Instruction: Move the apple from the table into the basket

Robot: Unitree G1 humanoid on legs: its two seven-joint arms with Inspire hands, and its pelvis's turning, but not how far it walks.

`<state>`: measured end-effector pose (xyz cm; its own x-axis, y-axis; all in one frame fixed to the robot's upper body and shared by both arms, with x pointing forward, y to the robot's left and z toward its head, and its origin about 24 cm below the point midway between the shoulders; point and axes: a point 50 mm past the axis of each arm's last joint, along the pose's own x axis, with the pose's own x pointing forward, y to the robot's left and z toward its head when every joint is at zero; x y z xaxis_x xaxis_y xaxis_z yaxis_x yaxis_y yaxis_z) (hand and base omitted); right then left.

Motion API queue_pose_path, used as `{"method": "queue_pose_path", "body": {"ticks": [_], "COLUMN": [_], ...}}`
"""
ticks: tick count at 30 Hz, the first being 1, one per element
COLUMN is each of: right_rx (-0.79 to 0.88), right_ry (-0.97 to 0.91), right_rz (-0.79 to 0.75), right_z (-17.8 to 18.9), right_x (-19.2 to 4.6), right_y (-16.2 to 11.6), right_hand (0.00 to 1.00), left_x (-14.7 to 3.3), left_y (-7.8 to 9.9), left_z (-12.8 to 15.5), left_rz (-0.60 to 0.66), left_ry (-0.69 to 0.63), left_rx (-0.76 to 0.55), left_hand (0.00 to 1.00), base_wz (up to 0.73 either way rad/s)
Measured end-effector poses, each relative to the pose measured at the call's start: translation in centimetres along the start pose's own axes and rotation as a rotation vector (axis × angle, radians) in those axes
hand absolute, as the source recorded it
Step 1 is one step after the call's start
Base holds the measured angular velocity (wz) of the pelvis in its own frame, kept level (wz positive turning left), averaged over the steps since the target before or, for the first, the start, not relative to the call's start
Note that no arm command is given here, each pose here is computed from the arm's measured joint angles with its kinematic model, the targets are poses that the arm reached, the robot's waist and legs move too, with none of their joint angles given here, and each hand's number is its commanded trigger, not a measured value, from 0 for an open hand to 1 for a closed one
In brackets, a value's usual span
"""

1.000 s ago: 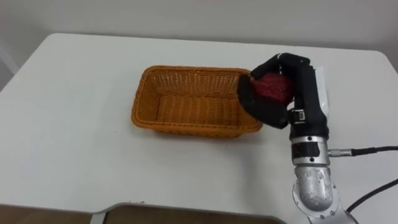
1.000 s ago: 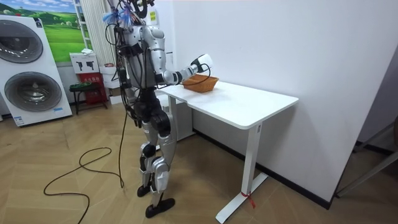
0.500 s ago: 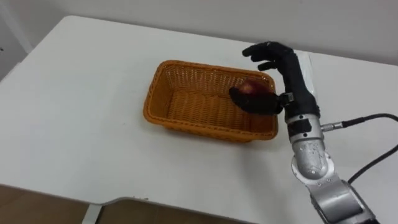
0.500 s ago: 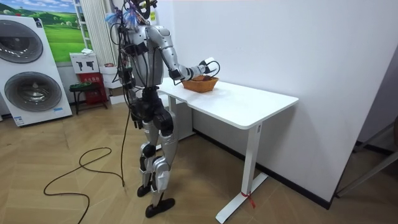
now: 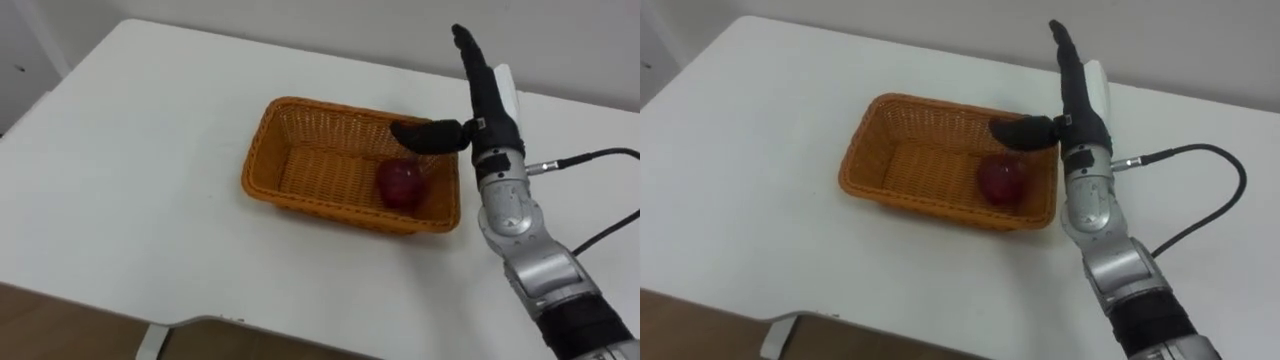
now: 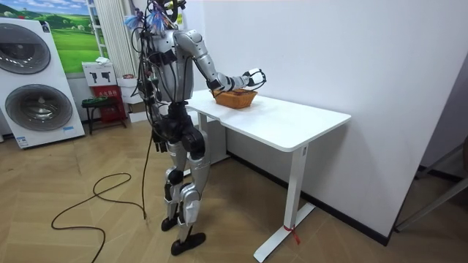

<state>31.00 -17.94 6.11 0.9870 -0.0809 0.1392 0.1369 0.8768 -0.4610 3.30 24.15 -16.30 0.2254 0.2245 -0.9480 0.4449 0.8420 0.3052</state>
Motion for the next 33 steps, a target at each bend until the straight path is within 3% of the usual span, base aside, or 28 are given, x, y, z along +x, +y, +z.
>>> {"method": "queue_pose_path", "body": {"ticks": [17, 21, 26, 28, 33], "right_rx": [0.02, 0.056, 0.056, 0.058, 0.042], "right_ry": [-0.035, -0.09, -0.014, 0.061, 0.175], "right_rz": [-0.072, -0.238, -0.47, -0.635, -0.932], "right_z": [0.9, 1.7, -0.4, -2.3, -4.9], "right_x": [0.2, -0.3, -1.7, -3.5, -6.7], "right_y": [-1.2, -3.6, -7.9, -10.8, -14.8], "right_hand": [0.0, 0.0, 0.0, 0.0, 0.0], "left_x": [-0.1, -0.2, -0.5, -0.6, -0.9], "left_y": [0.5, 0.6, 0.6, 0.6, 0.6], "left_z": [-0.7, -0.9, -2.0, -2.5, -3.8], "left_rz": [0.051, 0.067, 0.087, 0.112, 0.139], "left_ry": [0.028, 0.029, 0.035, 0.05, 0.088], "left_rx": [-0.015, -0.024, -0.066, -0.098, -0.128], "left_hand": [0.0, 0.0, 0.0, 0.0, 0.0], "base_wz": [0.01, -0.01, -0.04, -0.02, -0.1]}}
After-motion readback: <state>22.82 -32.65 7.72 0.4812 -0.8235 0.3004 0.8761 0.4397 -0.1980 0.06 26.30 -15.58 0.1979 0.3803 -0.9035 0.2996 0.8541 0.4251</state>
